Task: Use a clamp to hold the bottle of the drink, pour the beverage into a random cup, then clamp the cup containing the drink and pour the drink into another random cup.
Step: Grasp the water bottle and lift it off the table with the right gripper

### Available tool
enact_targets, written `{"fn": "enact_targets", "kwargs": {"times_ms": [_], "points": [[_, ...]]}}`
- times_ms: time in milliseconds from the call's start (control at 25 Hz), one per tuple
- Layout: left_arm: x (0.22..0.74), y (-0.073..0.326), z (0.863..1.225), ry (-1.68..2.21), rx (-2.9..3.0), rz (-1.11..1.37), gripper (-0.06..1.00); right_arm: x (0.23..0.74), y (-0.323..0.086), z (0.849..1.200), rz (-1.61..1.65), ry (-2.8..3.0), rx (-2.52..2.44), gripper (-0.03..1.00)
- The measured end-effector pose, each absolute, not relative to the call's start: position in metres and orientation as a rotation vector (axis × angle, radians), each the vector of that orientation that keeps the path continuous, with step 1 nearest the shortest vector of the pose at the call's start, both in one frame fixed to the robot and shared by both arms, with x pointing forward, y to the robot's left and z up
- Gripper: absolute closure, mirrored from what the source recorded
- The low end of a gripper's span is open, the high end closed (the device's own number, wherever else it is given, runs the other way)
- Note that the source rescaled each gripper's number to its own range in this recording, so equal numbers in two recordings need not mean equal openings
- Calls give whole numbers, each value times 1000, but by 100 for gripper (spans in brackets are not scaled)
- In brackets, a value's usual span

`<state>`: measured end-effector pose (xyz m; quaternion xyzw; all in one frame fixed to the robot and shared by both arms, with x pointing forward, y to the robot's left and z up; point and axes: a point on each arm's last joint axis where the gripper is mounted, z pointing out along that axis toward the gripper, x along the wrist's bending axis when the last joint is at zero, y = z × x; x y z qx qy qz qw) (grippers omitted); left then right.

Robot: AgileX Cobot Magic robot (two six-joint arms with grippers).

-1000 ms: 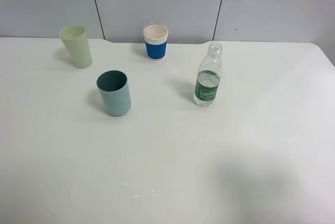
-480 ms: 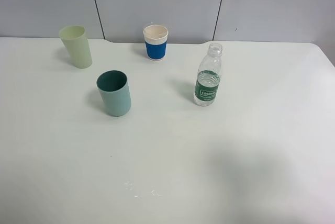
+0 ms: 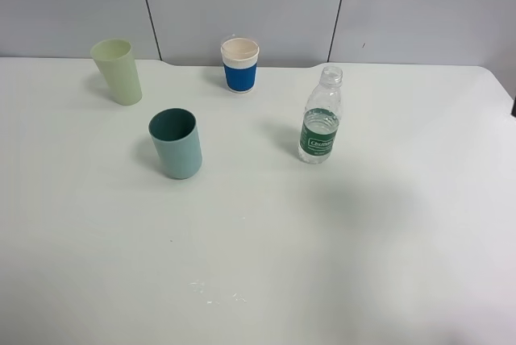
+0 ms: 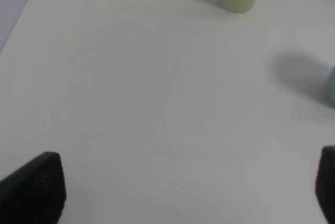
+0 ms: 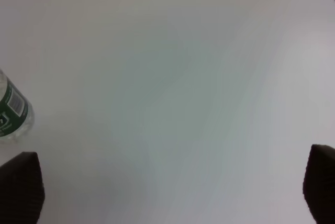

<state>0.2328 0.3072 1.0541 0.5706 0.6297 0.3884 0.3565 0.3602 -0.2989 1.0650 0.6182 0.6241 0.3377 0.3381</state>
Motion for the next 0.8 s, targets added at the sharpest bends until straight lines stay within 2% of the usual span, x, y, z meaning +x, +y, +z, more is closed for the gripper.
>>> {"fn": "enact_targets", "kwargs": {"times_ms": [440,800], "points": [[233,307,1054,1626,1473,1003,5,411,-258,1039,953,1885,1486,-3],[233,307,1054,1626,1473,1003,5,436,-235,1006,888,2040,1484,-3]]}}
